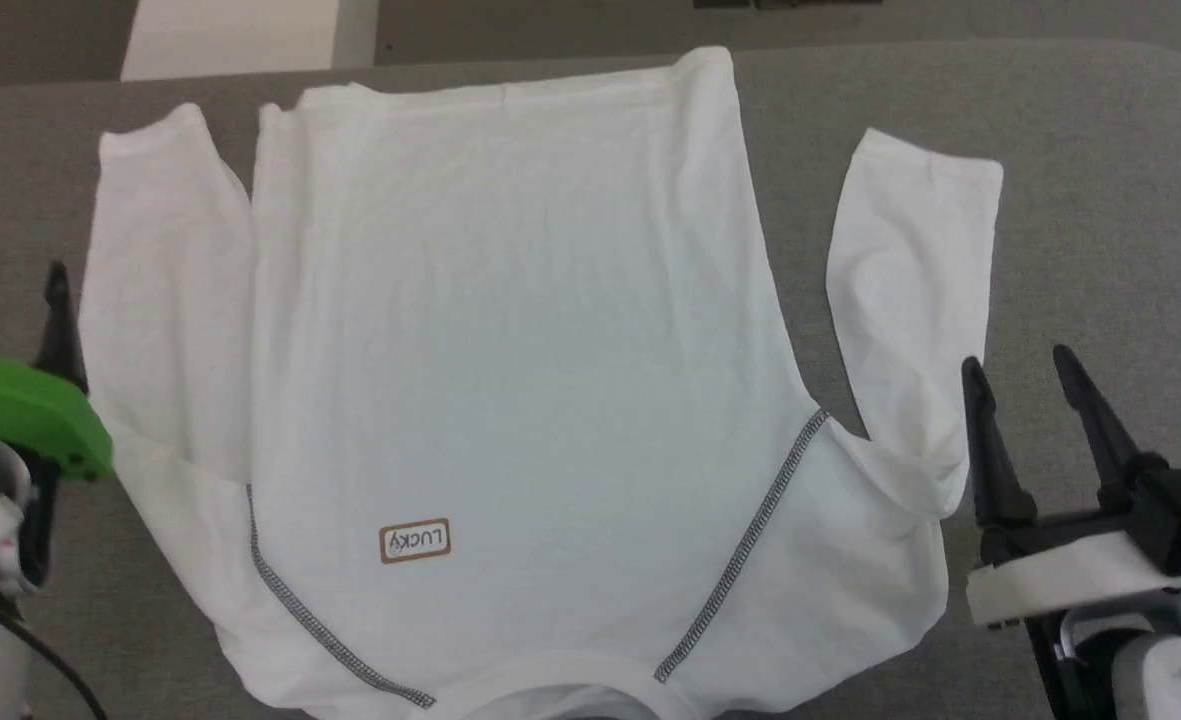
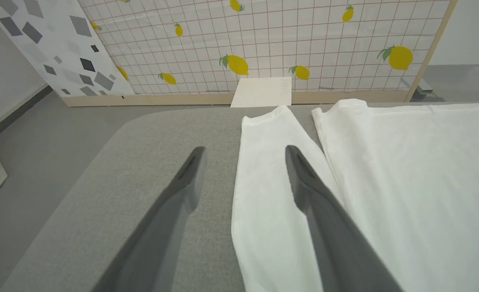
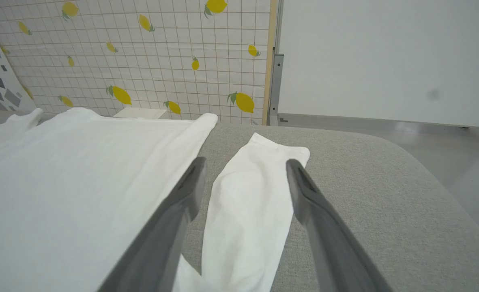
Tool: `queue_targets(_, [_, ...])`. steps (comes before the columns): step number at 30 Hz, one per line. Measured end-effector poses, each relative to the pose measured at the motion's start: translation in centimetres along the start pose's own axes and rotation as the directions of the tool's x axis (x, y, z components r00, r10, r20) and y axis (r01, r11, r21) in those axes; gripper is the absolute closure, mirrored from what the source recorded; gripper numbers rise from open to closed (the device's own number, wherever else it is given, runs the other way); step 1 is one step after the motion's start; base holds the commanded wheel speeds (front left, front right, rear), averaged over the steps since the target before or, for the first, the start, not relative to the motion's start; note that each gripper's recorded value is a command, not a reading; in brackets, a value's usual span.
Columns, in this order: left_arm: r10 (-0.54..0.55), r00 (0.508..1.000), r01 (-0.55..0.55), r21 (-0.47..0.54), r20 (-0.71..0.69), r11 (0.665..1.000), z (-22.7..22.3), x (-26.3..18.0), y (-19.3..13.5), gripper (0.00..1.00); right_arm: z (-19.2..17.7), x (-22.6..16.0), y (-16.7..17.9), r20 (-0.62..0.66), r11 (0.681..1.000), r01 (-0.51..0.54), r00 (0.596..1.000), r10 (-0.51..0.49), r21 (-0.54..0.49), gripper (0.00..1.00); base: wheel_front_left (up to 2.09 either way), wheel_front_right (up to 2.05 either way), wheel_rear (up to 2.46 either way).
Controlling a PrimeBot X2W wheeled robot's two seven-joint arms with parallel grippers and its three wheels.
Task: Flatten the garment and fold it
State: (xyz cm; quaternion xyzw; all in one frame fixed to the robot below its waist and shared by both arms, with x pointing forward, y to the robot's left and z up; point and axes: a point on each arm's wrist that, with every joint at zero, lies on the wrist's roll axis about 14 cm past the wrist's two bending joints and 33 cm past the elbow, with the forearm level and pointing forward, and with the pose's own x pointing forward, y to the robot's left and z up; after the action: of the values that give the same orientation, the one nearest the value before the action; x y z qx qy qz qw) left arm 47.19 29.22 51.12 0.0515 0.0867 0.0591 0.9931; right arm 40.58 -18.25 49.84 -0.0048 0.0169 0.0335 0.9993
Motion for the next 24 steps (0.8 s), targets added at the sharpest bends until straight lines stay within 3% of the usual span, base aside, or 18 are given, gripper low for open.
queue_targets(7, [-0.059,0.998,0.059,0.112,-0.008,0.992,2.3,7.8,-0.5,0.00,0.2,3.5,-0.3,0.057,1.000,-0.001,0.998,0.001,0.000,0.00,0.00,0.00,0.00])
queue_targets(13, [-0.061,0.986,0.077,0.097,-0.156,0.992,0.3,13.3,-1.3,0.00,-1.4,5.4,-0.9,0.041,1.000,0.008,0.999,-0.008,0.002,0.00,0.00,0.00,0.00])
queue_targets(16, [-0.025,0.961,0.052,0.091,-0.275,0.994,-2.1,15.2,-0.9,0.00,-2.8,5.8,-1.2,0.013,1.000,0.015,1.000,-0.015,0.005,0.00,0.00,0.00,0.00])
queue_targets(21, [0.106,0.878,-0.070,0.093,-0.467,0.993,-7.0,16.7,1.1,0.00,-5.5,5.4,-2.4,-0.057,0.999,0.049,0.997,-0.049,0.004,0.00,0.00,0.00,0.00])
queue_targets(24, [0.101,0.854,-0.100,0.030,-0.510,0.995,-8.6,17.3,0.5,0.00,-6.6,4.9,-3.3,-0.088,0.997,0.073,0.993,-0.073,-0.006,0.00,0.00,0.00,0.00])
